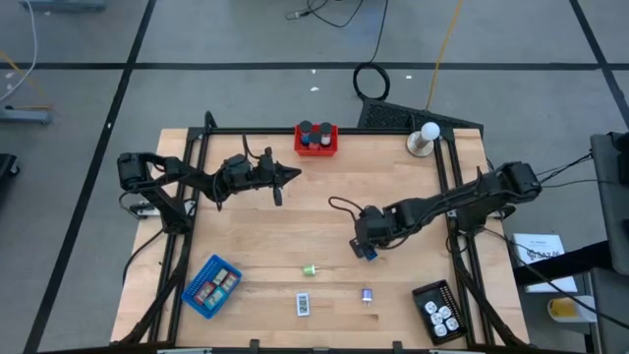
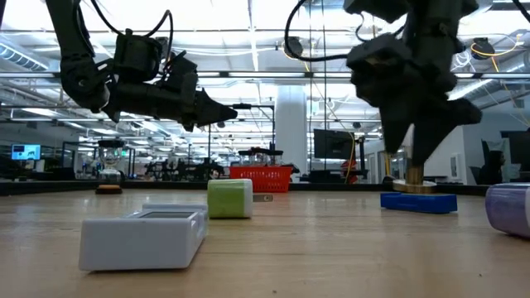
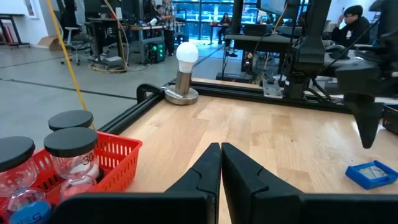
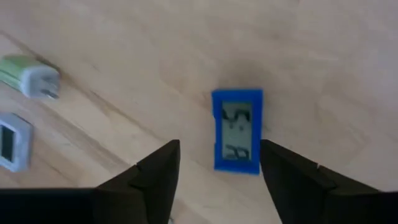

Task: Pick & Place Office items
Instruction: Put the blue digital timer into the blue bin

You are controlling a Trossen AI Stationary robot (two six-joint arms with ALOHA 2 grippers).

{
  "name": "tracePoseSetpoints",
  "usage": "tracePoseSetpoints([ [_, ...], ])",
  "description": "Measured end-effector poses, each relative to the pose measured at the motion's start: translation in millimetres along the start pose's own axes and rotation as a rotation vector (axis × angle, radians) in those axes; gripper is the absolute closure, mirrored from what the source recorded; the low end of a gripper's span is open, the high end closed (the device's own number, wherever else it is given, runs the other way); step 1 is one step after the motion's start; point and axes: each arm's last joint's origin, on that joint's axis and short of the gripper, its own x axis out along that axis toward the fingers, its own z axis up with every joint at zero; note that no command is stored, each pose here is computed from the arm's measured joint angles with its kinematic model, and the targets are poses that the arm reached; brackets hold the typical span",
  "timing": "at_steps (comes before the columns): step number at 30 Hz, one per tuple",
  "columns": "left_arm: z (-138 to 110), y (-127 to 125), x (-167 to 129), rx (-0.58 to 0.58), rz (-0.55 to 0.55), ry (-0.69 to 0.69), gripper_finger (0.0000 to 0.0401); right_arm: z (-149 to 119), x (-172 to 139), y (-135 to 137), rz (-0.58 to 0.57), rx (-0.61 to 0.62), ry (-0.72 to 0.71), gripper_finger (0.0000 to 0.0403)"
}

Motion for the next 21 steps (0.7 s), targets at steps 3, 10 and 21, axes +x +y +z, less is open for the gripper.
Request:
tracePoseSetpoints([
  [3,0.0,0.0,0.0,0.0,0.0,0.0,0.0384,-7.6,0.7,0.1,-0.025,0.026,-0.014,0.018],
  [10,0.0,-0.1,0.0,0.0,0.0,0.0,0.0384,-15.0,21.3,1.7,-0.091,0.016,-0.025,0.0184],
  [21,0.0,0.0,0.0,0.001,0.0,0.0,0.0384,-16.3,53.0,10.5,-0.18,-0.08,0.068,0.0185],
])
